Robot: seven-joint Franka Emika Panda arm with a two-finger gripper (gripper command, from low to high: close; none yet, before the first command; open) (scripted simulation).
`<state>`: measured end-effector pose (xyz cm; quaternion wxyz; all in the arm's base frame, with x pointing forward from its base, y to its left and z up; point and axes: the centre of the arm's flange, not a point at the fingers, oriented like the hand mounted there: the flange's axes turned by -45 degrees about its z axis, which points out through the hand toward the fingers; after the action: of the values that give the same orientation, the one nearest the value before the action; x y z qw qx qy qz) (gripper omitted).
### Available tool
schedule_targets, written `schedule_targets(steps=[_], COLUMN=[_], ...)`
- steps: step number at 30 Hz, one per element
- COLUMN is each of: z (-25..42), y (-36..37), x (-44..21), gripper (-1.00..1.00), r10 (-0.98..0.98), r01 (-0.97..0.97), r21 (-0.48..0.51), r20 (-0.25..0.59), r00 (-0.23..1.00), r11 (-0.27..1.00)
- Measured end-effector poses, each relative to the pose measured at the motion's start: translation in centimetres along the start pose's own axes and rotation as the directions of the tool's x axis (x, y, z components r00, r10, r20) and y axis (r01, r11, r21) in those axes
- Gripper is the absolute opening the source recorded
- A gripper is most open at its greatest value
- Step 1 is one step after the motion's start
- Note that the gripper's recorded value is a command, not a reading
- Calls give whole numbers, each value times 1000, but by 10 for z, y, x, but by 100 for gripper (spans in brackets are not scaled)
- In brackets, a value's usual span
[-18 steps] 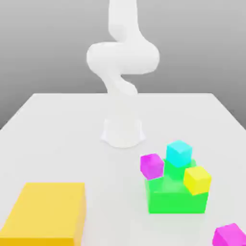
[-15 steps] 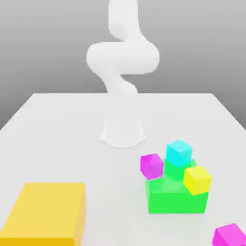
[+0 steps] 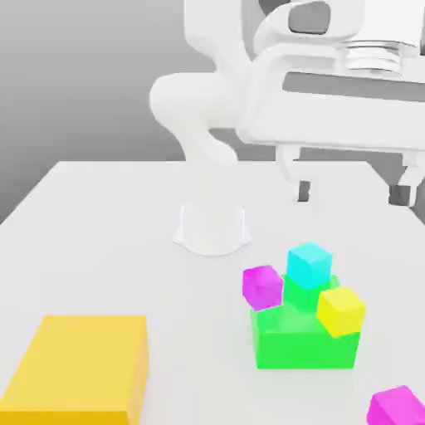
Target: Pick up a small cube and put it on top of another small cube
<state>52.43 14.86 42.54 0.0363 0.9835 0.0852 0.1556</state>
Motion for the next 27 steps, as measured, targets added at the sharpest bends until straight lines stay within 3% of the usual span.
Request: schedule_targets(steps=[12, 17, 18, 27], z=[181, 253, 261, 238], y=[-108, -130, -131, -129], x=[-55, -84, -87, -79], gripper=[0, 0, -100, -100], r10=[-123, -140, -140, -140], r01=[98, 105, 105, 104], r21=[112, 135, 135, 136], r20=[251, 284, 284, 284], r00=[960, 949, 948, 949], r11=[989, 985, 985, 985])
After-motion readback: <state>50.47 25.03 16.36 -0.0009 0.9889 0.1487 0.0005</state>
